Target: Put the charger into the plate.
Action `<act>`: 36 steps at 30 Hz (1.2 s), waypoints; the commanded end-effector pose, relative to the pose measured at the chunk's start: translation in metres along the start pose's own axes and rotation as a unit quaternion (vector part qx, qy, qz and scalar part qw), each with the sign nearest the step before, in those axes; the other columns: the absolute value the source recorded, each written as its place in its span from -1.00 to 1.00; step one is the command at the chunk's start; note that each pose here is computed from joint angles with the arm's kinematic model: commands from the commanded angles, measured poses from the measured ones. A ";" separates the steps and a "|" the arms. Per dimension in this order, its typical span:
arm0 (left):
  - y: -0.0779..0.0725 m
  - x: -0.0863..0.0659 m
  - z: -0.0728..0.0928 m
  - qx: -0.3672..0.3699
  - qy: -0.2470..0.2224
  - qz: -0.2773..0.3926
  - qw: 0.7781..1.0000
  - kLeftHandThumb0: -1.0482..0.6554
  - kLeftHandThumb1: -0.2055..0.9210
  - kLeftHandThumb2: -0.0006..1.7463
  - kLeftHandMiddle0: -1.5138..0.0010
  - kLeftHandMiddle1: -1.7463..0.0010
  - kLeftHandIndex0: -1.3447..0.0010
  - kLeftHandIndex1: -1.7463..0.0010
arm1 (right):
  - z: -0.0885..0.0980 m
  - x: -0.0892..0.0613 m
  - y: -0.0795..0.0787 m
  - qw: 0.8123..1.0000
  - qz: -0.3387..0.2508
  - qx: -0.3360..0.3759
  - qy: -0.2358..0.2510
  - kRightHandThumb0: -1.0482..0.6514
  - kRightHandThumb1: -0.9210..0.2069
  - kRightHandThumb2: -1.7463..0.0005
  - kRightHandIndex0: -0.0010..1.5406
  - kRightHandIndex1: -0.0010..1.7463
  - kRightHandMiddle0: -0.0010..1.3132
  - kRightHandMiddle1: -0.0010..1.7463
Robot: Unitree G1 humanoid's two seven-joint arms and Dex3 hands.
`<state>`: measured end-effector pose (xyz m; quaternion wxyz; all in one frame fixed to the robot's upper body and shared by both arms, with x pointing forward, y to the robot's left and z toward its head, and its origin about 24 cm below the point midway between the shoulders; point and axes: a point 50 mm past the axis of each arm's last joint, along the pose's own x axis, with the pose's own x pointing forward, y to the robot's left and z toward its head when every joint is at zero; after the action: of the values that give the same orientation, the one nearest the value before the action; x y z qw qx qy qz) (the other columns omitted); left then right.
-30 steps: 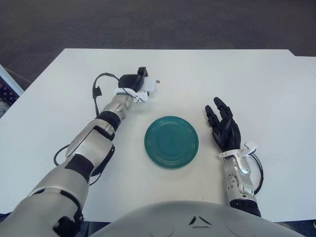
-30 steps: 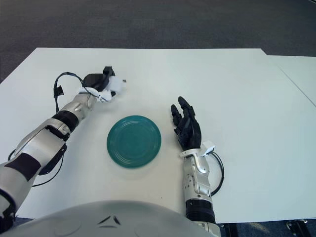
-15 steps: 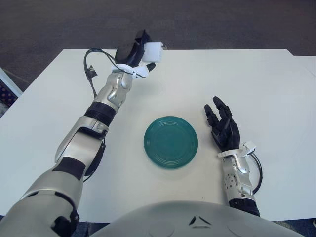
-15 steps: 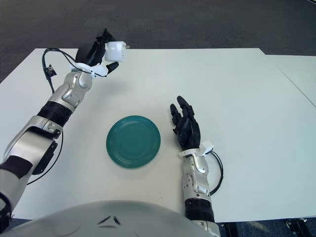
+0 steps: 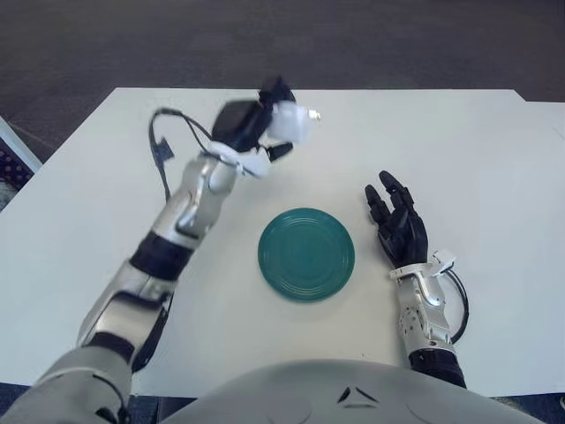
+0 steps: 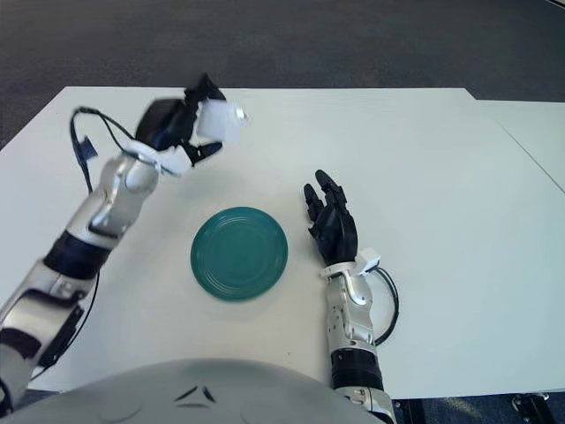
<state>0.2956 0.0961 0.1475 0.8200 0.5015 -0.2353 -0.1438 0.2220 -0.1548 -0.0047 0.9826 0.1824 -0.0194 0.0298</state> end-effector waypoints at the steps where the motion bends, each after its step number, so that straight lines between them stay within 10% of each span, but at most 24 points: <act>1: -0.006 -0.009 0.010 0.015 -0.021 -0.039 0.999 -0.29 0.04 0.41 -0.46 -1.00 0.18 -1.00 | -0.026 -0.018 -0.010 0.997 -0.034 0.006 0.072 -0.89 -1.00 -0.02 -0.75 -0.99 -1.00 -0.39; 15: -0.037 -0.050 0.019 0.098 -0.085 -0.207 0.970 -0.32 -0.09 0.51 -0.46 -1.00 0.09 -1.00 | -0.027 -0.018 -0.009 0.997 -0.032 0.014 0.073 -0.84 -1.00 -0.03 -0.75 -1.00 -1.00 -0.42; 36: -0.059 -0.054 0.015 0.195 -0.147 -0.320 0.915 -0.39 -0.33 0.70 -0.36 -1.00 -0.08 -1.00 | -0.030 -0.017 -0.002 0.996 -0.041 0.011 0.072 -0.79 -1.00 -0.06 -0.76 -1.00 -1.00 -0.39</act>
<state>0.2376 0.0814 0.0854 0.5907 0.6553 -0.1872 -0.4320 0.2236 -0.1513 -0.0046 0.9832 0.1809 -0.0190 0.0170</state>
